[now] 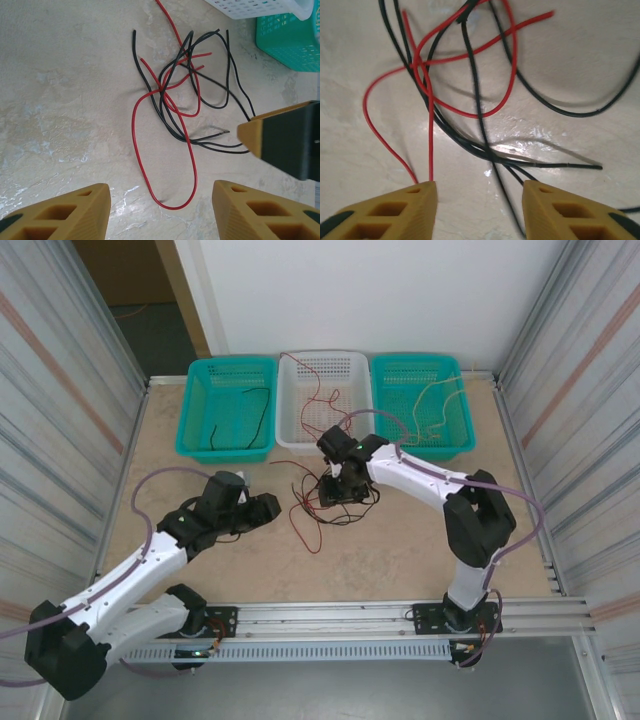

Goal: Untangle the cables

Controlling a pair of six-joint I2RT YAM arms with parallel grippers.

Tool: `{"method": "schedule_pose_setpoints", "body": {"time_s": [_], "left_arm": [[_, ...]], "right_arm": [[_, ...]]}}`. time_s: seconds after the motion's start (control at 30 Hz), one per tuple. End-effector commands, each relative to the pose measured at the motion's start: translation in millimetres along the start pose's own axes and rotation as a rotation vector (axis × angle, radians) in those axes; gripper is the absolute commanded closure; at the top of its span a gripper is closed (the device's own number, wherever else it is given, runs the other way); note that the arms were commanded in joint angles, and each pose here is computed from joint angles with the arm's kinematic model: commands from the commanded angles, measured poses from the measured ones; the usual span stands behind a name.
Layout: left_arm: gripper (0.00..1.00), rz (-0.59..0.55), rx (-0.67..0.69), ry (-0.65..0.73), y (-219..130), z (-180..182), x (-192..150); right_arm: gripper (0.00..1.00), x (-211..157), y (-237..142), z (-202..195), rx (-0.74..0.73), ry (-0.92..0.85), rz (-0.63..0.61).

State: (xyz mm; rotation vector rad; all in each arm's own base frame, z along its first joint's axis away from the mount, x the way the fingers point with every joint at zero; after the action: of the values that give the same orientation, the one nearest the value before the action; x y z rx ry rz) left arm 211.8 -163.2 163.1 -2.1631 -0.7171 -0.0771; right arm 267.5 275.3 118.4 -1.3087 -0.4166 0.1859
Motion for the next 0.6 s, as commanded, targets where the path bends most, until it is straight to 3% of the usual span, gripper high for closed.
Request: {"method": "schedule_pose_setpoints", "body": {"time_s": [0.0,0.13,0.43,0.57], "left_arm": [[0.44,-0.017,-0.039,-0.005,-10,-13,6],[0.42,-0.026,-0.069,0.013,-15,-18,8],[0.41,-0.083,-0.344,0.082,-31,-70,19],[0.41,-0.101,-0.456,0.171,-41,-100,20]], "right_arm": [[0.81,7,-2,-4,-0.054,-0.048,-0.003],[1.0,9,-20,8,-0.03,-0.09,-0.052],[1.0,4,-149,46,0.274,-0.134,-0.448],[1.0,6,-193,49,0.336,-0.105,-0.579]]}}
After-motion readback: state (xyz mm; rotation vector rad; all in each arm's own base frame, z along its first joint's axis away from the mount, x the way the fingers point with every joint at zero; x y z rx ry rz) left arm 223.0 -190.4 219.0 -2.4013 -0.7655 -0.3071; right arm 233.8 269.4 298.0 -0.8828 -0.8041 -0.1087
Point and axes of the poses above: each hand's point on the last joint's axis, 136 mm out from that joint toward the fingers, its own y axis out along the fingers, its own z axis along the line the jaws close on, x = y × z, the point moved 3 cm from there along -y, back along the fingers, and after that the axes turned 9 degrees about -y, right-handed, at the moved point
